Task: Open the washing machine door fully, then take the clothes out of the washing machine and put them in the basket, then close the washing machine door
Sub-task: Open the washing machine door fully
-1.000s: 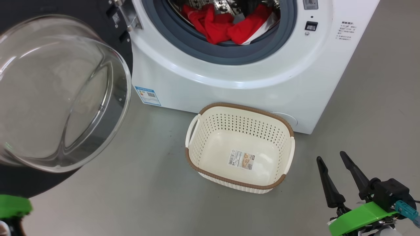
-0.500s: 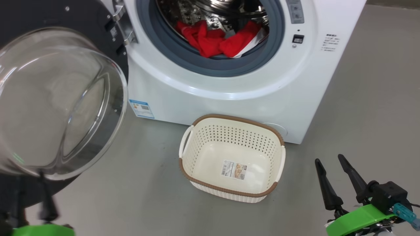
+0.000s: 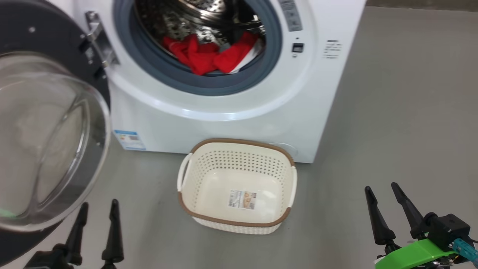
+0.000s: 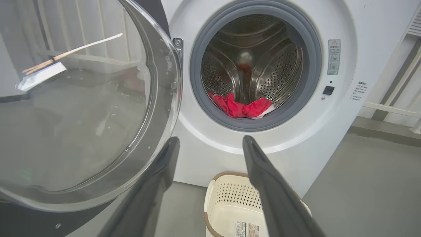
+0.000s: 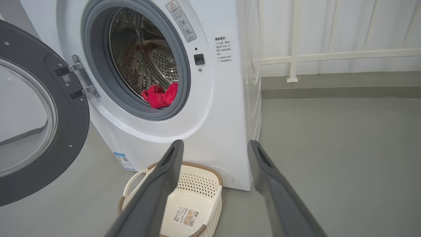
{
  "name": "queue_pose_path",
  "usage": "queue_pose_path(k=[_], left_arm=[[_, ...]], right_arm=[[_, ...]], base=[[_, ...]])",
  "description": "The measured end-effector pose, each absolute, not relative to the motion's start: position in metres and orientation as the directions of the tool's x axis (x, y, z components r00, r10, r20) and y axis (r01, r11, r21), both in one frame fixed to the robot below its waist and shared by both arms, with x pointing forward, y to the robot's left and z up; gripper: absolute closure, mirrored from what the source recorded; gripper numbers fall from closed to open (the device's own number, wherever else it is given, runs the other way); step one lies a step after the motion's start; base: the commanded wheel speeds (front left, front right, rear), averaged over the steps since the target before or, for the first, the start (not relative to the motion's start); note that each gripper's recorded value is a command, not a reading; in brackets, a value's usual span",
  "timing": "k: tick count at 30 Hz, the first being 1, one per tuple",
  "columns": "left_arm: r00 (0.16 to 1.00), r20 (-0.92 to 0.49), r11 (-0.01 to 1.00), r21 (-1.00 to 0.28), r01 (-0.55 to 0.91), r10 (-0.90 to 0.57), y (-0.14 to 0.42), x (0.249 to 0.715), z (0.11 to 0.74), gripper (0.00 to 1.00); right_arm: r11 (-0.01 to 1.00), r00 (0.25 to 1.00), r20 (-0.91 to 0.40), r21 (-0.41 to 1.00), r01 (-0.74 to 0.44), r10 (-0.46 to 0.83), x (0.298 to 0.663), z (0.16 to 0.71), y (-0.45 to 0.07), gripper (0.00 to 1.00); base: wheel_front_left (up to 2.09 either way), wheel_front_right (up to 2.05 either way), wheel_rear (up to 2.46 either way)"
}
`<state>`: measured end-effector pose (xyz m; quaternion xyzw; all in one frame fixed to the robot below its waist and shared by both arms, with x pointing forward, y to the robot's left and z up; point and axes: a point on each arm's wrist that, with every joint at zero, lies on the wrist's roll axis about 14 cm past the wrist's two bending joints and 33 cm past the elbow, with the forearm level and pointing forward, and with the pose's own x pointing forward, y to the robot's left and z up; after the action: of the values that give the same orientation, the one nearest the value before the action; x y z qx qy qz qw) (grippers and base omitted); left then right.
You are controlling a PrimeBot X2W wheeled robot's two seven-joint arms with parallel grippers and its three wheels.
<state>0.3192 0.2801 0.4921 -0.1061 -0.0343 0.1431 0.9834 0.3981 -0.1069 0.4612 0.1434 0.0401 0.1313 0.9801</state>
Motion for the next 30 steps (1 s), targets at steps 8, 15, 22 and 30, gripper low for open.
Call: queue_pose_path(k=[8, 15, 22, 30], left_arm=[[0.991, 0.052, 0.967, -0.229, -0.111, 0.126, 0.233, 0.349, 0.495, 0.0], [0.998, 0.053, 0.971, -0.238, -0.007, 0.02, 0.2, 0.366, 0.495, 0.0], [0.998, 0.058, 0.967, -0.25, 0.046, -0.032, 0.182, 0.375, 0.495, 0.0], [0.998, 0.054, 0.966, -0.254, 0.051, -0.039, 0.18, 0.373, 0.494, 0.0]], right_arm=[[0.947, 0.988, -0.023, 0.288, -0.141, 0.154, 0.39, 0.468, -0.146, 0.0], [0.958, 0.998, -0.029, 0.283, -0.046, 0.056, 0.375, 0.467, -0.178, 0.0], [0.96, 0.999, -0.05, 0.279, 0.029, -0.015, 0.356, 0.462, -0.201, 0.0], [0.959, 0.999, -0.041, 0.281, 0.037, -0.027, 0.354, 0.465, -0.204, 0.0]], base=[[0.0, 0.0, 0.0], [0.0, 0.0, 0.0], [0.0, 0.0, 0.0], [0.0, 0.0, 0.0]])
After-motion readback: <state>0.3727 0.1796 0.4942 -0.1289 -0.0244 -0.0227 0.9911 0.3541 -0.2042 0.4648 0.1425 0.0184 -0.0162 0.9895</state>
